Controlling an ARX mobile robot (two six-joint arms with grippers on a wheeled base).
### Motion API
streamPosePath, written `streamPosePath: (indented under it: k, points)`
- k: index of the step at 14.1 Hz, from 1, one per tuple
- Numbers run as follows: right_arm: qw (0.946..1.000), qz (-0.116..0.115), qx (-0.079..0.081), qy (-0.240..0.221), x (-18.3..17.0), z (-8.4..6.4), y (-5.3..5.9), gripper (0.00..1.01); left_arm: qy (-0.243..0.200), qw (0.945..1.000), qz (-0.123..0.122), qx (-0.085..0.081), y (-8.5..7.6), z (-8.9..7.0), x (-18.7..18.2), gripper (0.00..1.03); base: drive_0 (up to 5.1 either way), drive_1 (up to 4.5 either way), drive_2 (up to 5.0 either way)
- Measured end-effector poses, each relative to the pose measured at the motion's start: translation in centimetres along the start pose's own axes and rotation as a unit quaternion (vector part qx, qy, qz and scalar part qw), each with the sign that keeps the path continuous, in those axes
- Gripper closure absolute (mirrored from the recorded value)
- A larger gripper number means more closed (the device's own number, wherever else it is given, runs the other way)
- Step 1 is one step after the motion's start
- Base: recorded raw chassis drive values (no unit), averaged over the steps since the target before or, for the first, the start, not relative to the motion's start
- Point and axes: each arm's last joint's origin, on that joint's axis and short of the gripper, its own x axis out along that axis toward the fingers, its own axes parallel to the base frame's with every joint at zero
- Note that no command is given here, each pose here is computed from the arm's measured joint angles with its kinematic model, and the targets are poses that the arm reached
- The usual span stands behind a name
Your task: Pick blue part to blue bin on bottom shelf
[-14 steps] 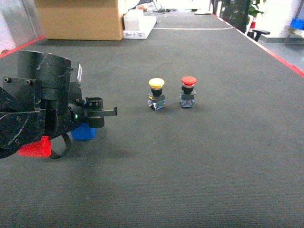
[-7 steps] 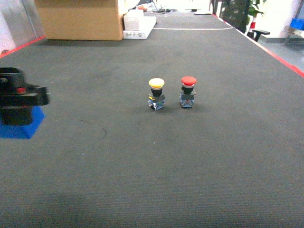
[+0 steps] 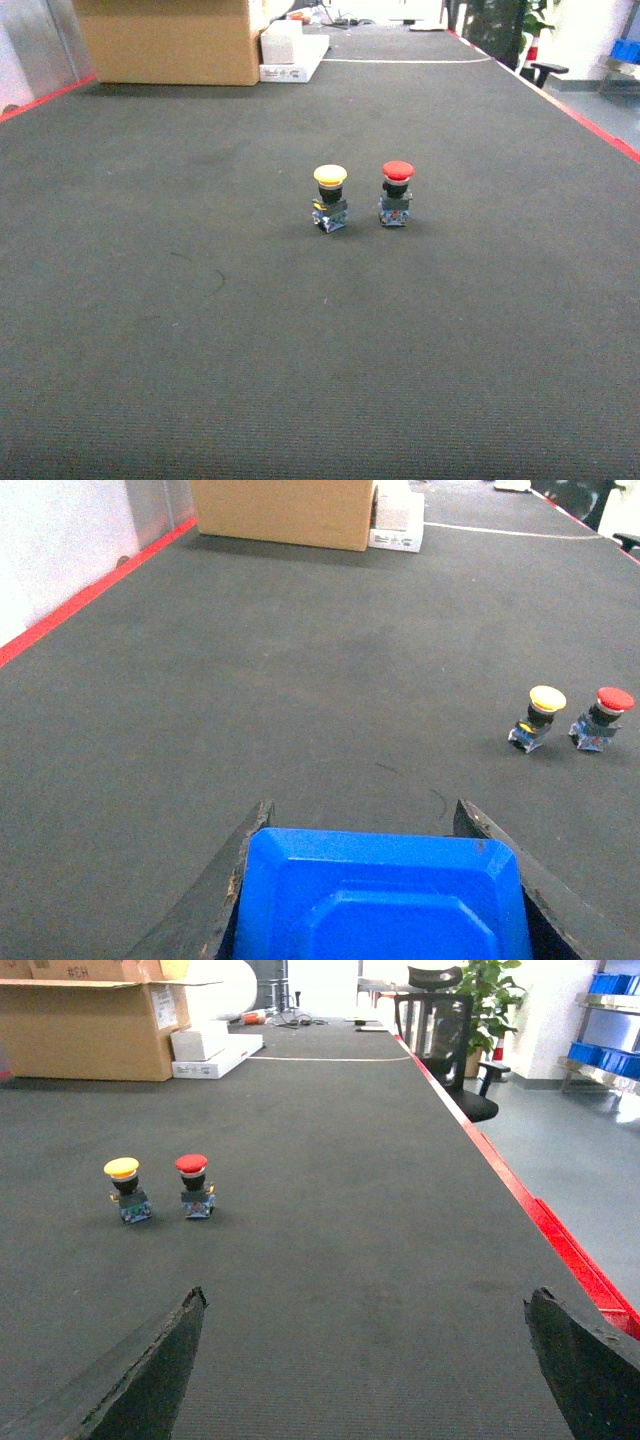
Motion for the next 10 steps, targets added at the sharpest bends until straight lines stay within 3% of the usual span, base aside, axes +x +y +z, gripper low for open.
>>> streamPosePath:
  k: [2,10]
  points:
    - [1.0000,0.000,0.000,0.000,0.00,0.00,0.00,0.03,-0.017,0.9998,-0.005,-0.008,0.24,0.18,-1.25,0.59,0.0,0.00,0.0]
    - [1.0000,0.000,0.000,0.000,0.00,0.00,0.00,0.03,-0.012,0.9999,-0.002,-0.006,0.28,-0.01,-1.14,0.59,0.0,0.00,0.0]
